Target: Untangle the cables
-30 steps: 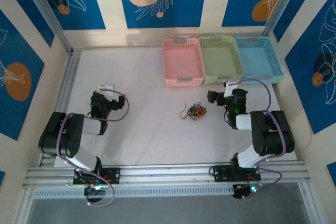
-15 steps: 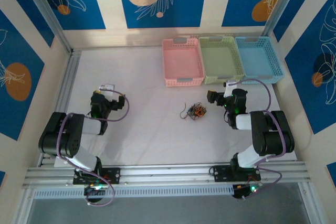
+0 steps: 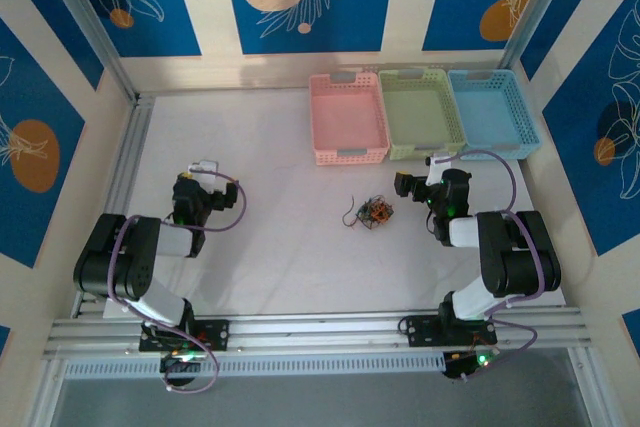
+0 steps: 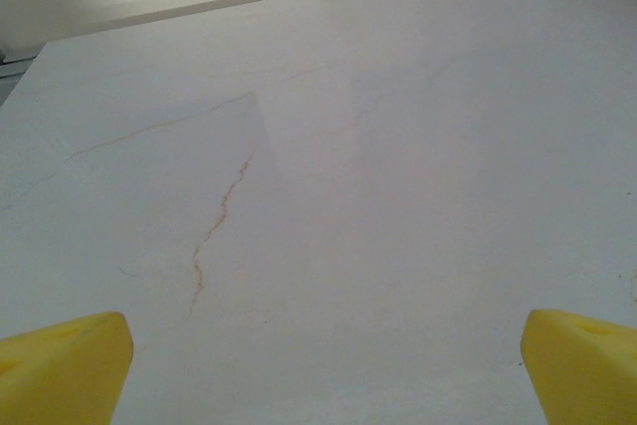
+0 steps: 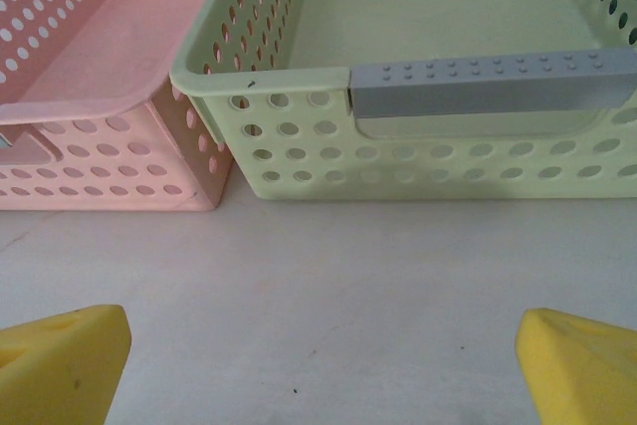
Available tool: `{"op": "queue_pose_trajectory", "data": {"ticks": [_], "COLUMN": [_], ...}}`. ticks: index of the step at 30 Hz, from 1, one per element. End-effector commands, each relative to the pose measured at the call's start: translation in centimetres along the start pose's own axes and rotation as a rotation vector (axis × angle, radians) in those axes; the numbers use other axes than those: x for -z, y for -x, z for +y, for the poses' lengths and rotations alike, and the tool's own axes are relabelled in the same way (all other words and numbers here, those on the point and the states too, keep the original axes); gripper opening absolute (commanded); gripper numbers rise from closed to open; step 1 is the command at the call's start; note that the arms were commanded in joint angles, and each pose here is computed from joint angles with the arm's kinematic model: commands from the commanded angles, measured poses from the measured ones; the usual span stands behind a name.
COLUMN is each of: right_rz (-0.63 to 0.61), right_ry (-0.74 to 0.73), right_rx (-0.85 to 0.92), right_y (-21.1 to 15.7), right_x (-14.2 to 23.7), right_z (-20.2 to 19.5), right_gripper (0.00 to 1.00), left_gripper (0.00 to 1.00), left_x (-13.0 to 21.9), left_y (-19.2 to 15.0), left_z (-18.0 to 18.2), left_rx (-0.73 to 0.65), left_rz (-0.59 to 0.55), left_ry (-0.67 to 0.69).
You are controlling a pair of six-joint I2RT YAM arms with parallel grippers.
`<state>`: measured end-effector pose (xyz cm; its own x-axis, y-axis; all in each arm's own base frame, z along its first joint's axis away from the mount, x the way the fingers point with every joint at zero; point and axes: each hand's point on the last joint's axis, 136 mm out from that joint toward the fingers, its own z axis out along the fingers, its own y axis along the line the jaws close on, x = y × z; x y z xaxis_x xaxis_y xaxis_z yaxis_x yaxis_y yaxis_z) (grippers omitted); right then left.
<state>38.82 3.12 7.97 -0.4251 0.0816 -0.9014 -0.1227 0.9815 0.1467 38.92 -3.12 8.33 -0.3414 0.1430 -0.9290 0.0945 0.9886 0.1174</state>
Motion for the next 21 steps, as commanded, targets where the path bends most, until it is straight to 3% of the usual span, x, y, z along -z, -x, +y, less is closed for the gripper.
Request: {"op": "queue_pose_trajectory", "data": {"ticks": [1,21], "right_rz": [-0.038,-0.038], "right_ry": [0.01,0.011], "right_rx": [0.02,0.02], "right_y": [1.58,1.59], "right_x": [-0.12,-0.13], "right_z": [0.08,0.1], "right_gripper": [0.99,0.99], "left_gripper": [1.0,1.0], "left_x": [-0.29,-0.33], "left_y": [0.91,0.96], "left_z": [0.27,0.28], "left_rx": [0.023,0.026], "left_rz": [-0.021,-0.02], "left_ry": [-0.009,-0.013]}}
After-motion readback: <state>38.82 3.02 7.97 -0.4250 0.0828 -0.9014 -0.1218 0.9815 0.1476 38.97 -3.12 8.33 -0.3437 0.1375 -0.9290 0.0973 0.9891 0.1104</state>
